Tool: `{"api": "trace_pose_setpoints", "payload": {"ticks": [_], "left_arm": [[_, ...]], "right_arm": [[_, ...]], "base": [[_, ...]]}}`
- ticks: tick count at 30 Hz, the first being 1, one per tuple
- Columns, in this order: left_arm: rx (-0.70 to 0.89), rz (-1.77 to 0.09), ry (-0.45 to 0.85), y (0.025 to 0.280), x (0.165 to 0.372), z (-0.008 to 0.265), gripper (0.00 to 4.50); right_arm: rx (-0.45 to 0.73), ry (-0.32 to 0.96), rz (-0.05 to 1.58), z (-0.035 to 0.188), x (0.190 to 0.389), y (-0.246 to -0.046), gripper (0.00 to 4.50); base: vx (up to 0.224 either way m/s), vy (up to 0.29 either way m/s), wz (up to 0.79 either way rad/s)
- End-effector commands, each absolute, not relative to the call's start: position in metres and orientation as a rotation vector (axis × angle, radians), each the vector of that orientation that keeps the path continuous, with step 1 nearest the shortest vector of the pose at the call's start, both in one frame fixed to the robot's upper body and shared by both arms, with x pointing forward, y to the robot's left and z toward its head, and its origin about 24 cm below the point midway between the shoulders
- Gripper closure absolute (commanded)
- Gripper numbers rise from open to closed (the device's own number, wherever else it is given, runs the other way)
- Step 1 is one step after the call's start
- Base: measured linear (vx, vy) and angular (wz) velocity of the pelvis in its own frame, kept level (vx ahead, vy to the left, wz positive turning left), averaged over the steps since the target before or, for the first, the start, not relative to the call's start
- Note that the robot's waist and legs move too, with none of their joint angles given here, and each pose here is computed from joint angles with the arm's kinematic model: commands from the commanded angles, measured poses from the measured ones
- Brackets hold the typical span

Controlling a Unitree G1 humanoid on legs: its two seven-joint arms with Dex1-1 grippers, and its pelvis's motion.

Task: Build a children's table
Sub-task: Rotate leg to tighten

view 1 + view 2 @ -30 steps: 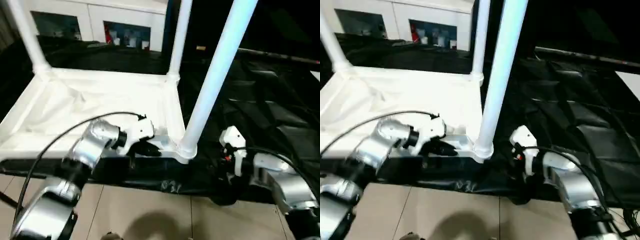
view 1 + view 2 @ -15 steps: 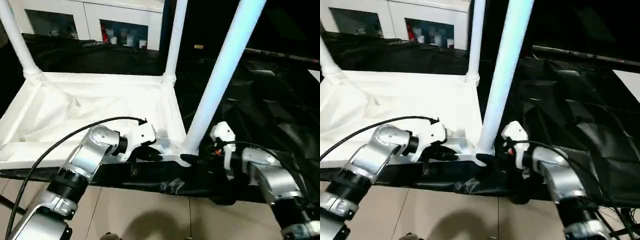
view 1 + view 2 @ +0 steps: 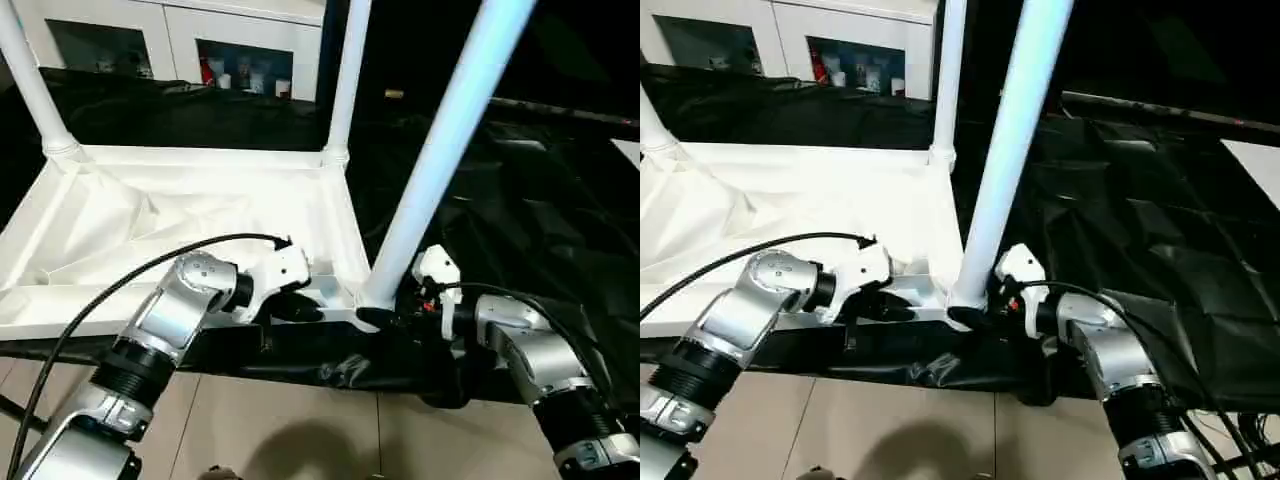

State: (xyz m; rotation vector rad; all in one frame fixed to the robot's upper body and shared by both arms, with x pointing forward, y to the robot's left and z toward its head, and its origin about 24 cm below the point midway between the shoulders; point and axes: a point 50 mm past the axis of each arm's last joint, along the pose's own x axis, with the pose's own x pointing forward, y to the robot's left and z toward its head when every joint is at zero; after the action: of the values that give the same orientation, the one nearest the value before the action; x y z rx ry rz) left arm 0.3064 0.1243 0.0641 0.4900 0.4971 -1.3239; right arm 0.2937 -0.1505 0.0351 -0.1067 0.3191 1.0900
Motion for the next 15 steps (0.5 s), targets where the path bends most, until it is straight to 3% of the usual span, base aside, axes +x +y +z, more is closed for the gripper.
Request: {"api": "trace_pose_setpoints", "payload": {"ticks": [1, 6, 8, 11, 12, 15], "left_arm": [[0.447, -1.320, 0.534, 0.128, 0.301, 0.055, 4.50], [0.434, -1.275, 0.528, 0.130, 0.305, 0.054, 4.50], [0.424, -1.215, 0.512, 0.128, 0.310, 0.053, 4.50], [0.387, -1.046, 0.465, 0.115, 0.324, 0.049, 4.50], [0.387, -1.046, 0.465, 0.115, 0.324, 0.049, 4.50], [0.354, -0.934, 0.436, 0.097, 0.334, 0.047, 4.50]], "right_arm": [[-0.103, 0.293, 1.077, 0.041, 0.299, -0.154, 1.51], [-0.083, 0.276, 1.056, 0.041, 0.301, -0.153, 1.71], [-0.083, 0.264, 0.971, 0.038, 0.306, -0.154, 1.73], [-0.035, 0.278, 0.697, 0.022, 0.317, -0.149, 1.73], [-0.035, 0.278, 0.697, 0.022, 0.317, -0.149, 1.73], [0.066, 0.303, 0.543, 0.011, 0.319, -0.125, 1.74]], "base": [[0.000, 0.000, 0.00], [0.000, 0.000, 0.00], [0.000, 0.000, 0.00], [0.000, 0.000, 0.00], [0.000, 0.000, 0.00], [0.000, 0.000, 0.00]]}}
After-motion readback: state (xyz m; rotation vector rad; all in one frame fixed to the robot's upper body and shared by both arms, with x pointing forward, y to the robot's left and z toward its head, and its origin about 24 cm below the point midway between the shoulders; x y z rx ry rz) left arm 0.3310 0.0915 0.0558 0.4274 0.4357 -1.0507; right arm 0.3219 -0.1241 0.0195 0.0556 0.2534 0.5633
